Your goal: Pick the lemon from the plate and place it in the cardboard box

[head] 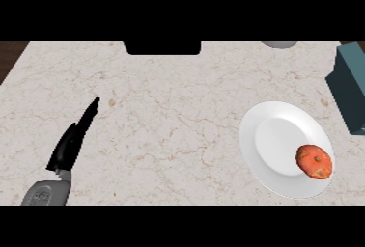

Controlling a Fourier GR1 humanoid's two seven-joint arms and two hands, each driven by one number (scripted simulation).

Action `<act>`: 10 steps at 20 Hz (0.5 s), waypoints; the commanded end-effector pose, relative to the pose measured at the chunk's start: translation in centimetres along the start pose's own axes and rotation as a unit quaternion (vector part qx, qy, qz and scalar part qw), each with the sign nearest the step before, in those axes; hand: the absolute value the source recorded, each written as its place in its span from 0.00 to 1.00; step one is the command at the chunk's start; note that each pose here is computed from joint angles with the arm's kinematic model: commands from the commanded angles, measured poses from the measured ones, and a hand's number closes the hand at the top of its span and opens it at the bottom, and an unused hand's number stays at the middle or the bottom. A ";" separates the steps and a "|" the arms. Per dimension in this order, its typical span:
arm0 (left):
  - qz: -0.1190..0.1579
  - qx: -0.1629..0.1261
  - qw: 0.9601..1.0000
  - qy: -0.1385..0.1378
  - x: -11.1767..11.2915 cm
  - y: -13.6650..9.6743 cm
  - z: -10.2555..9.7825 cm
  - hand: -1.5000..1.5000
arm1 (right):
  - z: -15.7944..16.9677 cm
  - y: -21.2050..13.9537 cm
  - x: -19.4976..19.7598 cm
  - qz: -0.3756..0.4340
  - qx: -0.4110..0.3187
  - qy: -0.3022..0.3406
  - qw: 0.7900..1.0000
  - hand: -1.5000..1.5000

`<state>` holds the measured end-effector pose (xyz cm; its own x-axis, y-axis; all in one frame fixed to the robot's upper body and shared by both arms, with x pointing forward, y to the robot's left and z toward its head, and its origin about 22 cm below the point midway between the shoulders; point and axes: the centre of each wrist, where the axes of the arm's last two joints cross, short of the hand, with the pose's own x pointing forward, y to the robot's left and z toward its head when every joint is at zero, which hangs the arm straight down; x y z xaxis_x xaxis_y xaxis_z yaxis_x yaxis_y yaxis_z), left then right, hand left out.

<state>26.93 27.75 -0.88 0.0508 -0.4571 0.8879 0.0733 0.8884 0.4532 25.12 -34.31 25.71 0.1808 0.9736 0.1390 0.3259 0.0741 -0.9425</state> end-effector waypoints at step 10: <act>-0.005 0.001 1.000 -0.007 -0.5 -0.6 -1.0 0.50 | -5.9 4.7 -8.8 0.039 0.078 0.076 0.993 1.00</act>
<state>27.60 27.98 -1.34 0.0437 -0.4622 0.8857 0.0756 0.8855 0.4584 29.00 -41.55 24.19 0.3032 0.9469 0.1070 0.2258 0.0377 -0.9734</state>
